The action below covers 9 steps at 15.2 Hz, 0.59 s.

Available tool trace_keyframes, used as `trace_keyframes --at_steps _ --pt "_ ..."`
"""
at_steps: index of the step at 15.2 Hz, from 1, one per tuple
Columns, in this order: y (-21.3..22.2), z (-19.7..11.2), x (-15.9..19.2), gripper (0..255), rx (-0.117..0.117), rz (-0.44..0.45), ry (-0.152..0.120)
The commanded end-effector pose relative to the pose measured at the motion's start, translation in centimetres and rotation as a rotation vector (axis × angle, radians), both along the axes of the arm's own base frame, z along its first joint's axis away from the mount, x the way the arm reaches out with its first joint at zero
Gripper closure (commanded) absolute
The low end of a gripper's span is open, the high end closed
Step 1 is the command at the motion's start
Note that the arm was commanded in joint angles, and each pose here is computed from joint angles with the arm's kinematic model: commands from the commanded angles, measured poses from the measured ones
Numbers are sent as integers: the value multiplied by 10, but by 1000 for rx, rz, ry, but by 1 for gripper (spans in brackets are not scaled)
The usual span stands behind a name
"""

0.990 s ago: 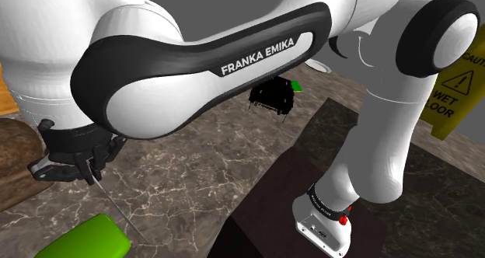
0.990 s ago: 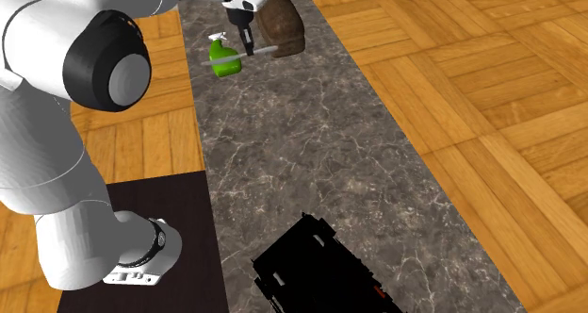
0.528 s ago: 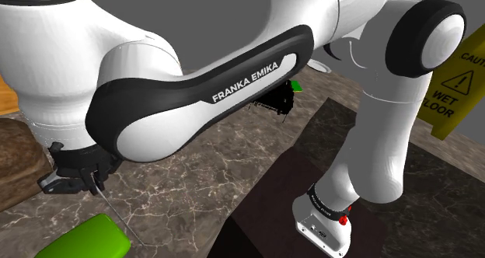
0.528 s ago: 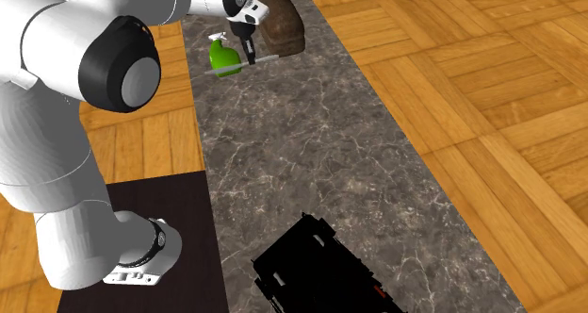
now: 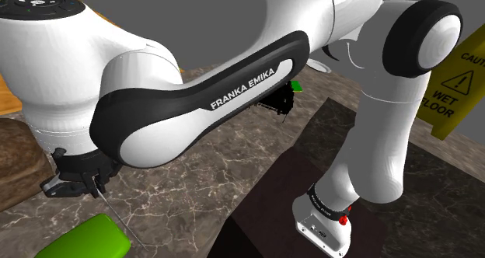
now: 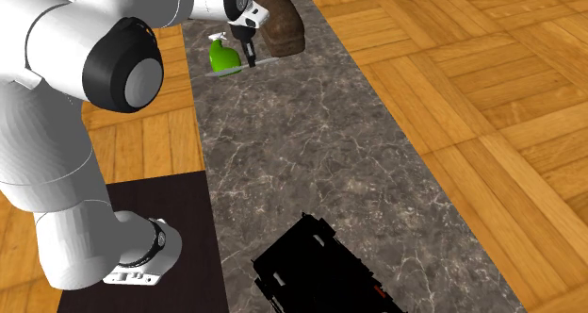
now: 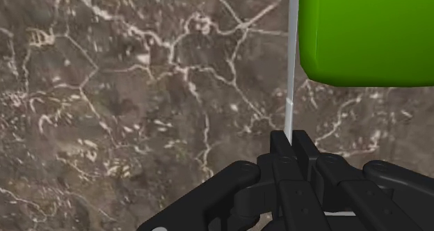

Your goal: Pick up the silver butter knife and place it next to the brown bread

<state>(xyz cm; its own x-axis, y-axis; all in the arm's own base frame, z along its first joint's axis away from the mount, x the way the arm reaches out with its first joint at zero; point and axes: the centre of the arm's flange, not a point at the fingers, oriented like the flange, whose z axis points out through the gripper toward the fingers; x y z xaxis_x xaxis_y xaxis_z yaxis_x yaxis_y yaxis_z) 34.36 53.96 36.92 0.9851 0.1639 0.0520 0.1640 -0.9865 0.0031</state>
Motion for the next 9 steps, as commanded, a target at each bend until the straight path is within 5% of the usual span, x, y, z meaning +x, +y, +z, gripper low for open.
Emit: trace_keyframes --at_steps 1,2,7,9 --pt "0 0 0 255 0 0 0" --pt "0 0 0 0 0 0 0" --pt "0 0 0 0 0 0 0" --pt "0 26 -1 0 0 0 0"
